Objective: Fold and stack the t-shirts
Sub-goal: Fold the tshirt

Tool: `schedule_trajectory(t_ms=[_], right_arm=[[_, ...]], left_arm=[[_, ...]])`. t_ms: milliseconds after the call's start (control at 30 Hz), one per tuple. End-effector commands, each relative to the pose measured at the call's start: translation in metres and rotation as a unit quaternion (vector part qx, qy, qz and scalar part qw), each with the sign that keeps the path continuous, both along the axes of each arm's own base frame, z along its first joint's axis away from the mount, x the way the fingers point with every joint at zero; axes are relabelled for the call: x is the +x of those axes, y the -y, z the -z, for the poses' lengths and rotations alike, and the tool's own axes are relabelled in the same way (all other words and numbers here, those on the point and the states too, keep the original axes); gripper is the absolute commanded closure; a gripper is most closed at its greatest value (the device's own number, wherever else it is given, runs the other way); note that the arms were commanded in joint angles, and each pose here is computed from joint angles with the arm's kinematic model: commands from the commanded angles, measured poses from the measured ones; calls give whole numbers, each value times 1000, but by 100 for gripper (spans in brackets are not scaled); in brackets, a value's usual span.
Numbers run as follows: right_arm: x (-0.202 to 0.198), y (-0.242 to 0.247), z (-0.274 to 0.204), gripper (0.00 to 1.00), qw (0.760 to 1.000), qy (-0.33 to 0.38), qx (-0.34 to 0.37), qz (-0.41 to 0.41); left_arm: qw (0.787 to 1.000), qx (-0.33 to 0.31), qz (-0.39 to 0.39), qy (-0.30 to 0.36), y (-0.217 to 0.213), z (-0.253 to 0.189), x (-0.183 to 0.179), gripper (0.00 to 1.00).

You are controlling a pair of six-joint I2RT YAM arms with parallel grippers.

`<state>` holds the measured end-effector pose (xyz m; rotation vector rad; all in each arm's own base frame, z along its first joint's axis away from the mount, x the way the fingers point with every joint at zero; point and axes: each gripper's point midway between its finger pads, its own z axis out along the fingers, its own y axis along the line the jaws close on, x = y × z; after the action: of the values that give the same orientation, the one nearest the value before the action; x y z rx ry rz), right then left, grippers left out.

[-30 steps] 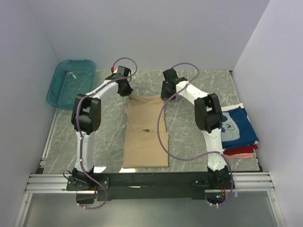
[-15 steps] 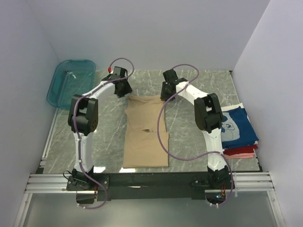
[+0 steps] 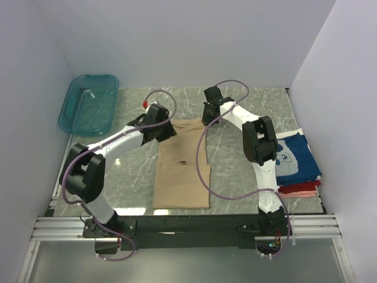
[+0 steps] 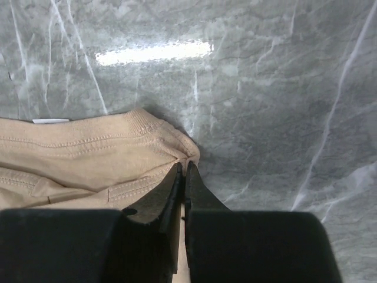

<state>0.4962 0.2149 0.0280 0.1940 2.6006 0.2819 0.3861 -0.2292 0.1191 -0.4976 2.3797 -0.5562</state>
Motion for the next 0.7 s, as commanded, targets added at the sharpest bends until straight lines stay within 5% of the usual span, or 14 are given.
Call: schedule_trajectory(t_ms=[0, 300, 533, 667], right_arm=[[18, 11, -40, 96, 999, 53, -2, 13], [31, 18, -41, 91, 998, 56, -5, 13], [30, 23, -62, 57, 998, 59, -1, 10], [-1, 28, -94, 52, 998, 59, 14, 10]], left_arm=[[1000, -21, 9, 8, 16, -6, -17, 55], [999, -27, 36, -24, 29, 21, -65, 58], [999, -30, 21, -8, 6, 0, -86, 53], [999, -44, -10, -32, -19, 14, -114, 50]])
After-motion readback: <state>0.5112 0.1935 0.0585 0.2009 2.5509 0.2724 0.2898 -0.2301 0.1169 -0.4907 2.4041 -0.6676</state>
